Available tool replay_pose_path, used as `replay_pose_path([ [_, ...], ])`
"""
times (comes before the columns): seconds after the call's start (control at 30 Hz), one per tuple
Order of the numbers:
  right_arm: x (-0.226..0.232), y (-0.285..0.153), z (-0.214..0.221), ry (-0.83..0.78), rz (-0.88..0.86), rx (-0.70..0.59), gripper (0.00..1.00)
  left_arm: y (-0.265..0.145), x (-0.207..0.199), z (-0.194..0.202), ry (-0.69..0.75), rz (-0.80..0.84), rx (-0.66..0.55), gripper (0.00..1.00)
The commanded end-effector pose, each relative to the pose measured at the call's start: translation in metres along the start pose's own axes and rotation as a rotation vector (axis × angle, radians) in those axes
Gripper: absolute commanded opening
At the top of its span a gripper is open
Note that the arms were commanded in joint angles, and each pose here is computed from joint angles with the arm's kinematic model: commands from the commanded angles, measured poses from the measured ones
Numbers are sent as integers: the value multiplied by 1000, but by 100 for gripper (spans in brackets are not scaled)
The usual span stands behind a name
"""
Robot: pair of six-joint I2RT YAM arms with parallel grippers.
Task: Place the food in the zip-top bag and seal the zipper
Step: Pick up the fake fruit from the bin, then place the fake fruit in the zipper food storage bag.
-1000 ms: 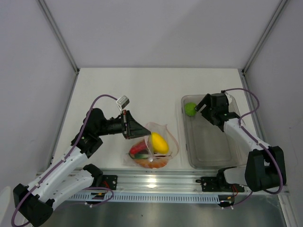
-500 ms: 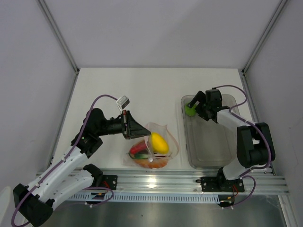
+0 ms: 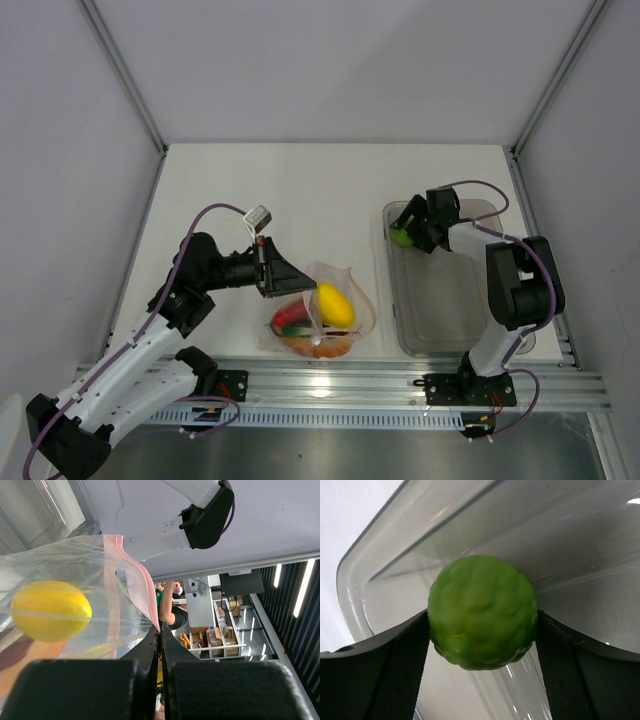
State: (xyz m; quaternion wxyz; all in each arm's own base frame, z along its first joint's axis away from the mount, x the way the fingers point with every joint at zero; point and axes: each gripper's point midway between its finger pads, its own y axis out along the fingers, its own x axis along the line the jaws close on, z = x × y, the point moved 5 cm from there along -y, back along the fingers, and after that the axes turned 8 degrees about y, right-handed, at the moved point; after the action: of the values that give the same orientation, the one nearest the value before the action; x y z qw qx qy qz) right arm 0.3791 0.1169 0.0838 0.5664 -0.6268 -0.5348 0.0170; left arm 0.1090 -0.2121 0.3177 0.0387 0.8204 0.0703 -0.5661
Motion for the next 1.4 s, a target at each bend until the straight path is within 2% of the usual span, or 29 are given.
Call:
replay_pose_path([
  [0.0, 13, 4, -9, -8, -40, -18, 81, -5, -8, 3, 24, 32, 6, 1],
  [0.07, 12, 3, -8, -11, -36, -18, 76, -5, -9, 4, 27, 34, 5, 1],
  [0.27, 17, -13, -17, -34, -42, -77, 54, -5, -8, 4, 26, 34, 4, 1],
  [0.3, 18, -17, -19, -40, -46, -84, 43, -5, -6, 5, 22, 31, 7, 0],
  [0.33, 18, -21, -19, -47, -36, -89, 38, -6, -8, 4, 25, 33, 4, 0],
  [0.37, 23, -32, -23, -55, -53, -114, 36, -6, -9, 4, 29, 36, 4, 0],
  [0.4, 24, -38, -24, -61, -56, -123, 25, -5, -9, 4, 28, 35, 3, 1],
  [0.57, 41, -88, -23, -133, -127, -178, 11, -5, -9, 3, 28, 37, 3, 1],
  [0.6, 49, -107, -25, -169, -173, -211, 3, -5, -9, 2, 28, 36, 1, 1],
  [0.63, 53, -116, -17, -197, -194, -205, 1, -5, -10, 2, 28, 37, 1, 1],
  [0.93, 108, -253, 43, -473, -600, -236, 0, -3, -11, -1, 36, 40, -10, 1],
  [1.1, 128, -313, 94, -571, -812, -130, 0, -3, -8, 0, 34, 44, -17, 1],
  [1.2, 132, -329, 122, -638, -844, -72, 0, -2, -6, -1, 32, 51, -19, 1],
  [1.37, 132, -340, 158, -719, -863, -47, 0, -1, -7, -2, 32, 58, -17, 0],
])
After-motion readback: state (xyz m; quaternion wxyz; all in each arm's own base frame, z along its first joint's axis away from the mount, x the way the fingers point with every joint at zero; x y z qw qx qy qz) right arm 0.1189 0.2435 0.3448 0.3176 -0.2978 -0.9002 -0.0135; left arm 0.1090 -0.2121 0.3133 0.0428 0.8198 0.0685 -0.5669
